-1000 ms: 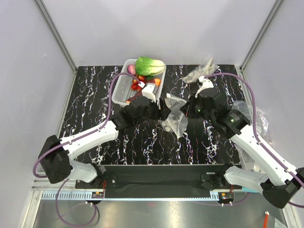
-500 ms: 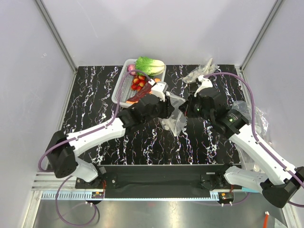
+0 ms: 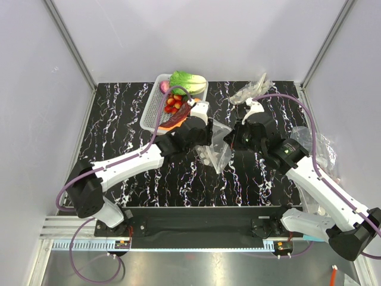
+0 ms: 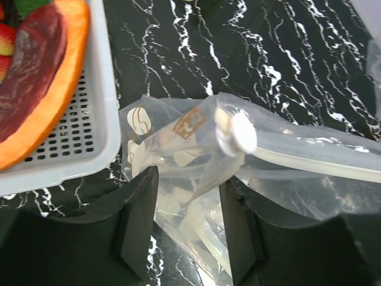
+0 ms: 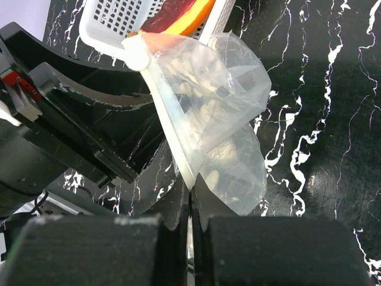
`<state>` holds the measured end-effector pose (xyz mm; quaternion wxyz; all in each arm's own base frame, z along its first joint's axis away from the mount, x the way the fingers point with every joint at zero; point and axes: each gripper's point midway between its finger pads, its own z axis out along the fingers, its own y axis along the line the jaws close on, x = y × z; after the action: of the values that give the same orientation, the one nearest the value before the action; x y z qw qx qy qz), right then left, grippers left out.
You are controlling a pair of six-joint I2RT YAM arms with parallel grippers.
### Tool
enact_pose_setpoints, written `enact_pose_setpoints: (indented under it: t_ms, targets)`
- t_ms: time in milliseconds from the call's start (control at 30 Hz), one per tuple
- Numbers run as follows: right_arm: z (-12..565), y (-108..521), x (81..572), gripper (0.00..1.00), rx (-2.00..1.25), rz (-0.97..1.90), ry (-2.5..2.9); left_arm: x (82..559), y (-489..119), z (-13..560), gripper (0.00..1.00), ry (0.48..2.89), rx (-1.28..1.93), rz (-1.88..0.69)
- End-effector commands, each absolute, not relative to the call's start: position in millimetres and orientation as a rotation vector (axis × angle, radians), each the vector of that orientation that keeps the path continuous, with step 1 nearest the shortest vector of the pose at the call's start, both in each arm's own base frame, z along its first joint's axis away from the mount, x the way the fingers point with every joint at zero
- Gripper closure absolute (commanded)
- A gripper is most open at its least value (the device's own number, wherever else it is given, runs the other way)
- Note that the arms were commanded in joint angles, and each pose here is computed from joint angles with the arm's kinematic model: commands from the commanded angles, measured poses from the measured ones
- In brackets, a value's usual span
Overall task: Place the food in the zip-top bag and seal the zipper
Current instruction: Open the zipper of the food storage bag.
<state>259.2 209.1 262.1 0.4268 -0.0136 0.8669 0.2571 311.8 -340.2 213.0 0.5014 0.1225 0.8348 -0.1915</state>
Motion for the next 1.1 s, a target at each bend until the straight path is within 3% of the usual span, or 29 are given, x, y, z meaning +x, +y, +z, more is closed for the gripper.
enact_pose_setpoints:
  t_ms: [0, 167, 233, 300, 433, 500, 533, 633, 667, 767, 1067]
  targets:
    - [279, 211, 263, 1.0, -0.045, 0.678, 2.099, 324, -335, 250, 0.49, 1.924, 0.237, -0.434]
    - [281, 213, 262, 1.0, -0.052, 0.691, 2.092, 320, -350, 257, 0.48, 1.898, 0.294, -0.519]
    - [281, 213, 262, 1.0, -0.05, 0.691, 2.094, 319, -359, 253, 0.57, 1.907, 0.321, -0.547]
    - [280, 213, 263, 1.0, -0.051, 0.685, 2.097, 316, -370, 255, 0.74, 1.908, 0.354, -0.596]
    - [273, 208, 266, 1.0, -0.04, 0.637, 2.112, 307, -383, 256, 0.9, 1.914, 0.395, -0.644]
    - [268, 201, 271, 0.95, -0.035, 0.569, 2.122, 303, -385, 260, 0.97, 1.915, 0.409, -0.664]
    - [265, 196, 274, 0.87, -0.026, 0.528, 2.126, 302, -383, 259, 0.99, 1.926, 0.412, -0.663]
    - [256, 186, 280, 0.75, -0.034, 0.433, 2.138, 296, -380, 262, 1.0, 1.953, 0.429, -0.67]
    - [254, 184, 282, 0.66, -0.047, 0.407, 2.139, 294, -381, 263, 1.0, 1.962, 0.441, -0.691]
    - [239, 175, 289, 0.56, -0.059, 0.298, 2.165, 287, -381, 264, 1.0, 1.993, 0.458, -0.751]
    - [218, 144, 308, 0.45, -0.038, 0.003, 2.176, 275, -367, 267, 1.0, 2.077, 0.516, -1.031]
